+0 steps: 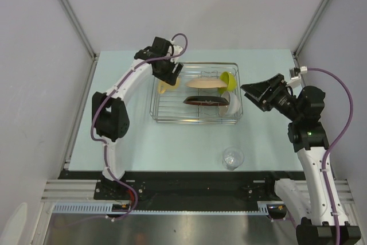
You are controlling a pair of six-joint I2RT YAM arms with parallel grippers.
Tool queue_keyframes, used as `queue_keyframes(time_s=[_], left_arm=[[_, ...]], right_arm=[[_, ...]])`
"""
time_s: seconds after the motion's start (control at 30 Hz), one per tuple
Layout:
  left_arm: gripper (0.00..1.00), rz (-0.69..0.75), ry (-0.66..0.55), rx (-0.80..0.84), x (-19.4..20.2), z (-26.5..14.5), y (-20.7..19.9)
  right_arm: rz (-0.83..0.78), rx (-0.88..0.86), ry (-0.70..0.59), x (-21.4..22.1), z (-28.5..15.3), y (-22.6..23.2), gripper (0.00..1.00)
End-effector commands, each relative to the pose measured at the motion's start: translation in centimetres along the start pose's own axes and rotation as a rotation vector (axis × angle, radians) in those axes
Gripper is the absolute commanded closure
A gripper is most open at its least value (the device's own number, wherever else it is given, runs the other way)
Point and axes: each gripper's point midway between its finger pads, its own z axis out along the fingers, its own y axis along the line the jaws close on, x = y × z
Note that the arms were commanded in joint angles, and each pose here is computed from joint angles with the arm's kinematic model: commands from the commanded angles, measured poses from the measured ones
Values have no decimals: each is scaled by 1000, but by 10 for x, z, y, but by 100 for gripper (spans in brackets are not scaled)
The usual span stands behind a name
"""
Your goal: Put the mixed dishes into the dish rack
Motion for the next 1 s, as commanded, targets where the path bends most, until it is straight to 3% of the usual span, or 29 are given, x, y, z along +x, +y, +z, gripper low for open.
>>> queue_keyframes(time_s=[0.0,0.67,0.77,0.83,0.9,0.93,0.97], left_arm=[[100,43,-144,-56,-47,-7,6],[98,72,-51,-127,-30,48,20],[77,72,-42,-141,-28,51,23],[70,69,-45,-136,-28,51,22],[52,64,-53,-137,-30,50,21],[34,61,-55,-138,-31,49,21],[32,61,-57,-139,-31,49,22]], right_arm=[[-36,-14,-7,1,-6,4,29],[-48,-4,-28,3,-13,3,29],[-45,-5,-25,5,-14,2,28],[-43,-3,-24,6,-14,0,28],[-40,-4,-22,7,-14,0,28],[-39,-3,-24,7,-14,0,28],[-40,-6,-24,7,-14,1,28]])
